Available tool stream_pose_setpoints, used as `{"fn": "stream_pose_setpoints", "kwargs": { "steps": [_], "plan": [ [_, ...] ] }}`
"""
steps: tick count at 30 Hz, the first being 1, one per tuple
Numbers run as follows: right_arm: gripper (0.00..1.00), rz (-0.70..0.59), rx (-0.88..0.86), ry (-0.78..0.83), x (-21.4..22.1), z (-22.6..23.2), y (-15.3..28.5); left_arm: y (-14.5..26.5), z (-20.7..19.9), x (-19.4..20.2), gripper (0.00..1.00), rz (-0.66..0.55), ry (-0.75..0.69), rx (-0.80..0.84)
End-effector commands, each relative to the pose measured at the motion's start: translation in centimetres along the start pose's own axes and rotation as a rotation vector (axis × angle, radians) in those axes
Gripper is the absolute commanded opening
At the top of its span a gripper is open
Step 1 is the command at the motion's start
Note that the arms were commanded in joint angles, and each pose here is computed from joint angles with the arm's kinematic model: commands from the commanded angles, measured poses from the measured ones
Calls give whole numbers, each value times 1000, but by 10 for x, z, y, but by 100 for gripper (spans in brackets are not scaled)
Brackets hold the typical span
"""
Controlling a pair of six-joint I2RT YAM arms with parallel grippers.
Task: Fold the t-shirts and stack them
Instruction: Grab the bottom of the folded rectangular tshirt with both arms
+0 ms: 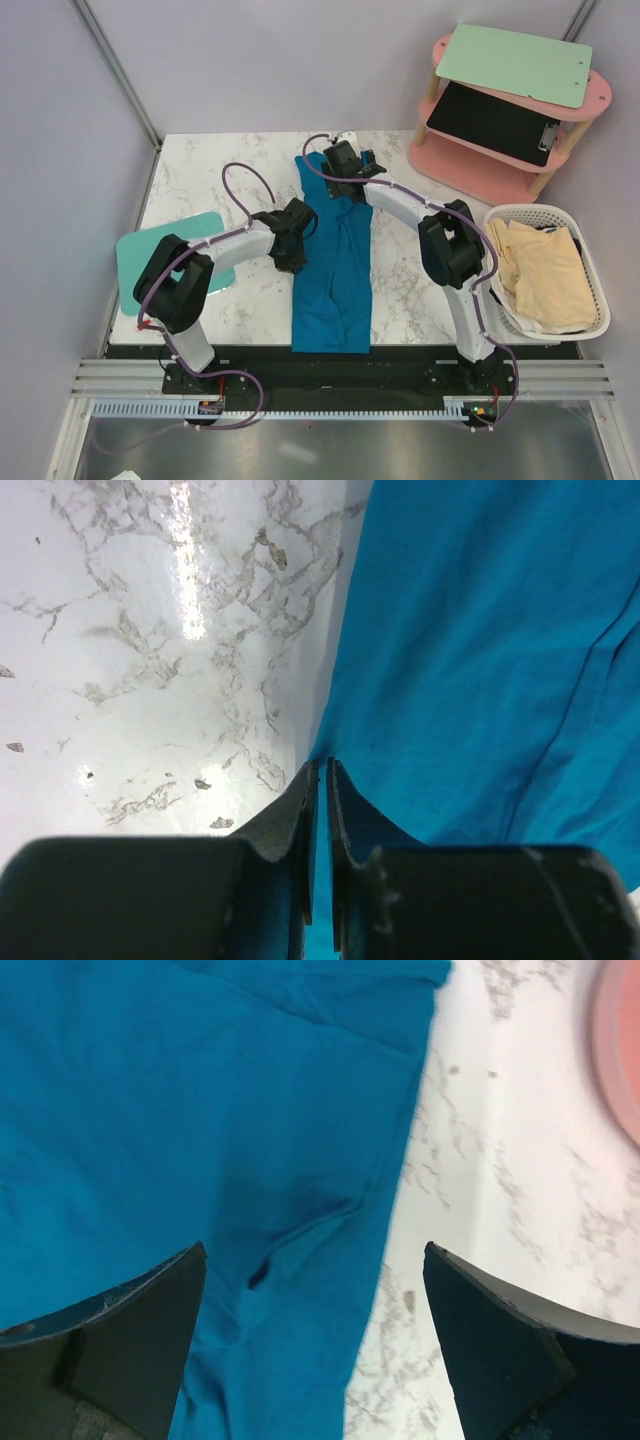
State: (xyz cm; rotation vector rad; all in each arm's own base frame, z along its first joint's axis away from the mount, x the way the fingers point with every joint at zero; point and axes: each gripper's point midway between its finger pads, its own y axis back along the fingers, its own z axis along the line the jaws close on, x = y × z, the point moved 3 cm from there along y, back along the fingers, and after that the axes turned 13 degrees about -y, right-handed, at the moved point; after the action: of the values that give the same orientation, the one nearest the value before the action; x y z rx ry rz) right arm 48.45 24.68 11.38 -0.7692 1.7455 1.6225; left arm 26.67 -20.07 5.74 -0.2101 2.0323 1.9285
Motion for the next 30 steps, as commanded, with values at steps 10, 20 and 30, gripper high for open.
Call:
{"fn": "stream_pose_setpoints", "kwargs": {
  "steps": [10, 20, 30],
  "plan": [
    [96, 54, -67, -44, 14, 30, -34, 7, 13, -2, 15, -41, -14, -27],
    [96, 78, 146, -67, 20, -35, -29, 6, 17, 0, 17, -38, -6, -32],
    [98, 158, 230, -95, 50, -76, -13, 3, 18, 2, 18, -29, -6, -42]
  ]
}}
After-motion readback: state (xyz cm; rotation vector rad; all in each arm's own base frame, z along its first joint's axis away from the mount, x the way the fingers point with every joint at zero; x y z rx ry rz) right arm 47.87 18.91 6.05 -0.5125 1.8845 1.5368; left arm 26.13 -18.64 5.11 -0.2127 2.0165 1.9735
